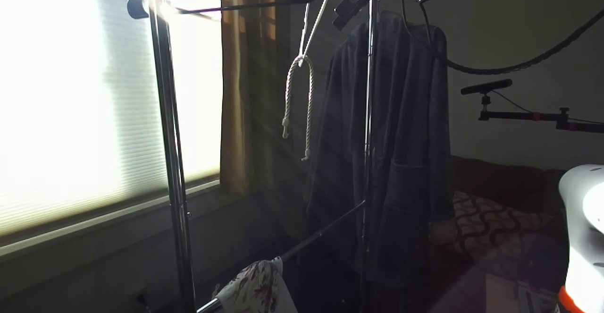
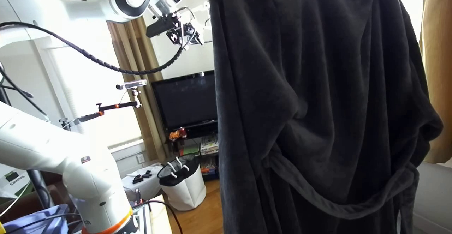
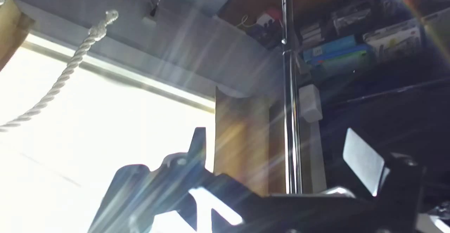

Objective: Hang the black clothes hanger on the white one

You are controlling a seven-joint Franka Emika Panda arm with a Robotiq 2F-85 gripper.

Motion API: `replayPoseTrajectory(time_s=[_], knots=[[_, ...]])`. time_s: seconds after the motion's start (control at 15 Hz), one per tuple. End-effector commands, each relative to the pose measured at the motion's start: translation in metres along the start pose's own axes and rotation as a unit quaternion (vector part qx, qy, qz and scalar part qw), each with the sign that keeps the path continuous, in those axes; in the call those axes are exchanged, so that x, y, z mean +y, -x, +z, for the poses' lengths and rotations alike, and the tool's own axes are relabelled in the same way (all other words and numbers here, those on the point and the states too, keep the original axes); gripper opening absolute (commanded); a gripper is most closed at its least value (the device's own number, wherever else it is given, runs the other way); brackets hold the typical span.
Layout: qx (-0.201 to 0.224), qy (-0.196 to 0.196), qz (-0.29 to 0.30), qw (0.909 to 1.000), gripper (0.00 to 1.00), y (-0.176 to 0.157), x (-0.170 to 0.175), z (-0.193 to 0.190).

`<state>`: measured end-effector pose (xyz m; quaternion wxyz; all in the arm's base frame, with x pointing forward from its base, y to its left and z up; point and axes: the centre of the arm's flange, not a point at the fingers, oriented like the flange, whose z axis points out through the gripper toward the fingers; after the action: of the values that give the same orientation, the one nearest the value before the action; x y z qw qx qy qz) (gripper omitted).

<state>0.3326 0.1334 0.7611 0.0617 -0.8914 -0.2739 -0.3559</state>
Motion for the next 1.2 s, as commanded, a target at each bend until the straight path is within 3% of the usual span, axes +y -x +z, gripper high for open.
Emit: replayPoseTrajectory(time_s=[0.0, 0.13, 0.33, 1.0, 1.13], knots=[[0.096, -0.003, 0.008, 0.9953, 1.0, 0.0, -0.006, -0.008], [0.129, -0.011, 0.003, 0.9916, 1.0, -0.01, -0.006, -0.009], [0.145, -0.021, 0.004, 0.9892, 1.0, -0.019, -0.011, -0.01], [0.172, -0.033, 0.004, 0.9846, 1.0, -0.021, -0.013, -0.016], [0.149, -0.013, 0.007, 0.9887, 1.0, -0.027, -0.012, -0.007]])
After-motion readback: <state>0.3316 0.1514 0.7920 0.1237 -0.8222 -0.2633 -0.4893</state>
